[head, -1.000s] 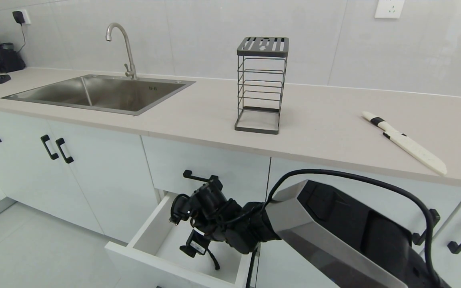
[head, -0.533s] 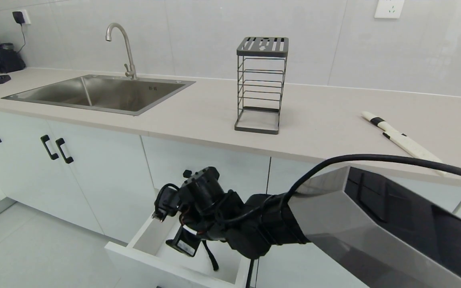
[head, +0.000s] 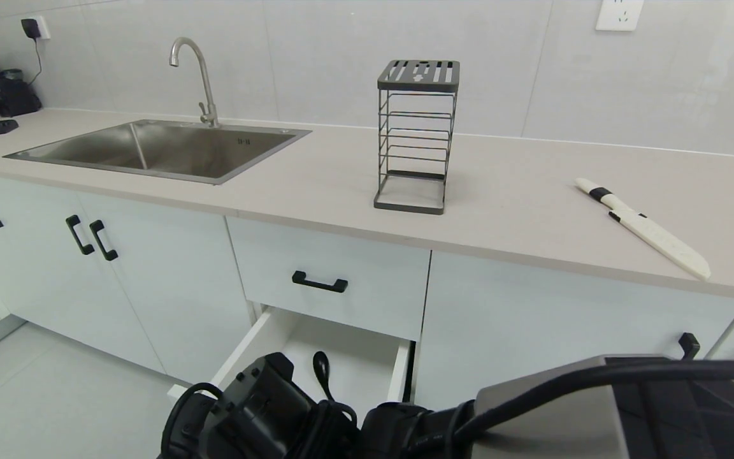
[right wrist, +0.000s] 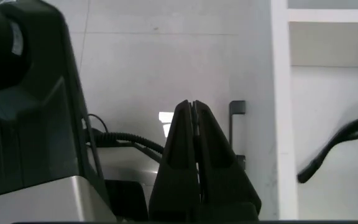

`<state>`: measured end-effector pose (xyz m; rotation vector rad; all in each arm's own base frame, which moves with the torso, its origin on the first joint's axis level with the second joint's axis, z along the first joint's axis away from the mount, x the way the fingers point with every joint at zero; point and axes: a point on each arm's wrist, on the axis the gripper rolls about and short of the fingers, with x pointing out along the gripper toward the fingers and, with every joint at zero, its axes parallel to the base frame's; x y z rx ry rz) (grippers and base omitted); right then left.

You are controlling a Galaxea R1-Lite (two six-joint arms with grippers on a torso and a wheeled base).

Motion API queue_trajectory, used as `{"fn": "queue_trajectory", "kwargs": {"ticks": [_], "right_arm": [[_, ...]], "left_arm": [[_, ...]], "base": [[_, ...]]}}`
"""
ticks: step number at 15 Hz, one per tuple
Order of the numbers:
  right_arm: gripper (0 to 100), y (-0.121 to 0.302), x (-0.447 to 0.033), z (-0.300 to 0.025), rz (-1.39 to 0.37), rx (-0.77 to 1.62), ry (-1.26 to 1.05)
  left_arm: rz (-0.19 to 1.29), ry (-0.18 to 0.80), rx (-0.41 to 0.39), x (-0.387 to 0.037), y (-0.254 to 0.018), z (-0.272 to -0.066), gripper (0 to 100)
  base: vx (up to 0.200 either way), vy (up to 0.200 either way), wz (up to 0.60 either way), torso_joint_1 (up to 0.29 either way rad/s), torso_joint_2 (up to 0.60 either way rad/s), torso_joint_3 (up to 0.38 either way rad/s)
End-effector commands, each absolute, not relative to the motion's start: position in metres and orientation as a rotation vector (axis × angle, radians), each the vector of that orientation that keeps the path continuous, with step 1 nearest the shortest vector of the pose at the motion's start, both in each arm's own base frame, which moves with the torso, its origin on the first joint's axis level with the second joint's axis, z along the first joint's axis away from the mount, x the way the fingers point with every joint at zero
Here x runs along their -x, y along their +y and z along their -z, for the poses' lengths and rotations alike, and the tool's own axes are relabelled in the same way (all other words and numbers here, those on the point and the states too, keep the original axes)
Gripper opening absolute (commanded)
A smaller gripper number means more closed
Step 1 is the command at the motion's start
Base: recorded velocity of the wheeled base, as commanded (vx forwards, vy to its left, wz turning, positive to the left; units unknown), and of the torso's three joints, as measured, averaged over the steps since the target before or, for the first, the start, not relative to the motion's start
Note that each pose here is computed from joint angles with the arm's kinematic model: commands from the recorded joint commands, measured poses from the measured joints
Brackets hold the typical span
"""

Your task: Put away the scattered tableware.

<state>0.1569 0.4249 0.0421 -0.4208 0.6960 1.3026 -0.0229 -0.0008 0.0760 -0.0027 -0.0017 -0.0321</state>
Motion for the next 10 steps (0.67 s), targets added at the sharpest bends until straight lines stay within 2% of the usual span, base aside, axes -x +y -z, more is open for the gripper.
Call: {"fn": "queue_trajectory", "kwargs": {"ticks": [1,4,10], "right_arm": [[0,0.425,-0.159,-0.021,-1.288,0.446,0.741],[0,0.421,-0.170,-0.002,-1.217,0.469,0.772],[0,0.417,-0.178,0.016,-1.129,0.446,0.836]], "left_arm": [[0.032,0.000,0.003,0.023,-0.001,-0.076,100],[0.032,0.000,0.003,0.023,-0.001,-0.076,100],[0.031,0.000,0.003,0.023,-0.001,-0.076,100]], "base": [[0.000,0.000,0.00,0.000,0.00,0.000],[0.000,0.000,0.00,0.000,0.00,0.000],[0.000,0.000,0.00,0.000,0.00,0.000]]}}
